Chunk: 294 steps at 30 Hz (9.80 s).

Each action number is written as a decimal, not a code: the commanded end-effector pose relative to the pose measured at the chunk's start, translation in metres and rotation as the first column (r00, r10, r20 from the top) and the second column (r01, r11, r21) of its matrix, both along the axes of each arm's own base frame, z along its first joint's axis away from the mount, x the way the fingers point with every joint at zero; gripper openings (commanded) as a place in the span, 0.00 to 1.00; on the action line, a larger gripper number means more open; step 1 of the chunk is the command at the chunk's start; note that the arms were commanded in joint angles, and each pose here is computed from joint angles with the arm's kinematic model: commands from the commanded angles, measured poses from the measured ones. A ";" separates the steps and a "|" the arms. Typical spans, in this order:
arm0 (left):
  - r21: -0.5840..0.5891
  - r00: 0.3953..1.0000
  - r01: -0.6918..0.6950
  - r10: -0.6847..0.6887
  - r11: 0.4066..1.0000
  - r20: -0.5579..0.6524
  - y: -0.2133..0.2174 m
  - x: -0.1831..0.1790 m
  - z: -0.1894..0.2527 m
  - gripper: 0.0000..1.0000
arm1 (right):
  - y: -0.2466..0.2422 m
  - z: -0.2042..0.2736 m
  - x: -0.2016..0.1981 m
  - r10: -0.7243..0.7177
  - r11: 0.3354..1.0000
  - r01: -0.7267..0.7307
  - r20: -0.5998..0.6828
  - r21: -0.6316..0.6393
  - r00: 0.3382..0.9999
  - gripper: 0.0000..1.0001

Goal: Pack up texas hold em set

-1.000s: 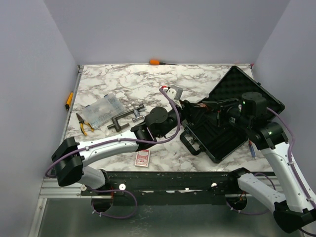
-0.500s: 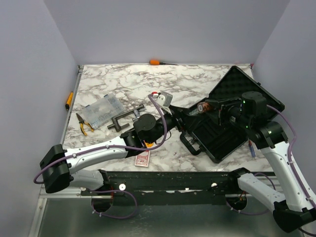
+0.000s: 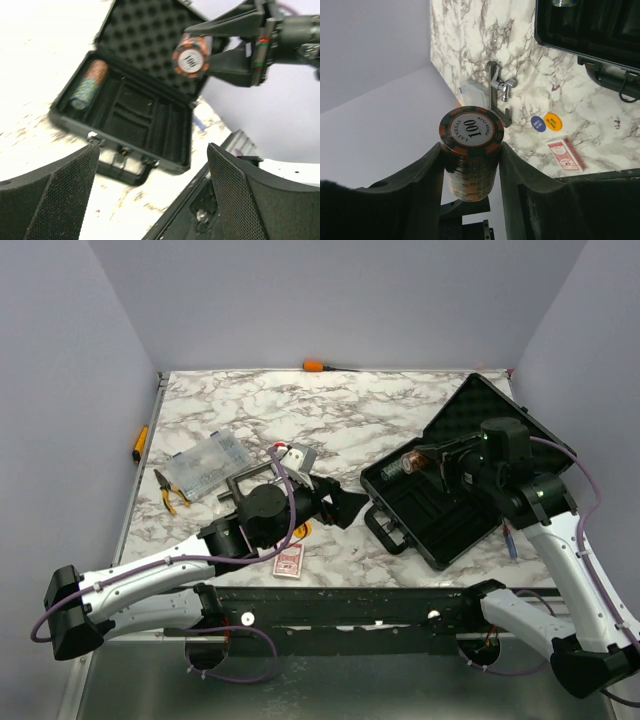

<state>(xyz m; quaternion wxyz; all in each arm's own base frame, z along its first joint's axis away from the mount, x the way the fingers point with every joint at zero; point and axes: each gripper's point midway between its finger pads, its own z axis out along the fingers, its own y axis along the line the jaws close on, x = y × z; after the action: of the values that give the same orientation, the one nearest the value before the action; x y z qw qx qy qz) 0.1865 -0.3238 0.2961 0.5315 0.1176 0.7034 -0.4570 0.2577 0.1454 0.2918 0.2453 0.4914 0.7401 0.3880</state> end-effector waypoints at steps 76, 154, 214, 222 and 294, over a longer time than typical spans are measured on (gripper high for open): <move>0.425 0.927 -0.336 0.375 0.841 -0.009 0.190 -0.005 -0.115 0.98 | -0.063 -0.215 0.126 0.068 0.828 -0.333 -0.508 -0.451 0.858 0.01; 0.555 0.926 -0.155 0.317 0.817 -0.207 0.166 -0.018 -0.142 0.98 | -0.083 -0.142 0.119 0.216 0.762 -0.378 -0.343 -0.527 0.914 0.98; 0.760 0.720 0.263 0.403 0.594 -0.565 0.120 -0.051 -0.267 0.84 | -0.081 -0.144 -0.016 0.343 0.723 -0.481 -0.347 -0.496 0.873 0.98; 0.764 0.698 0.260 0.432 0.591 -0.572 0.124 -0.060 -0.275 0.82 | -0.077 -0.147 -0.024 0.392 0.706 -0.526 -0.356 -0.475 0.848 0.97; 0.658 0.789 0.168 0.300 0.734 -0.536 0.109 -0.035 -0.180 0.44 | 0.088 -0.257 0.026 0.722 0.125 -0.913 -0.595 -0.388 0.352 0.03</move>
<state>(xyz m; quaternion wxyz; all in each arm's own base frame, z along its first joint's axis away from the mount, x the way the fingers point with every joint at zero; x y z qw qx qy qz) 0.1477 -0.2083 0.0992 0.2022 0.1175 0.9622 -0.1393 0.2476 0.1962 0.0546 0.0002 -0.0894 0.9947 0.0516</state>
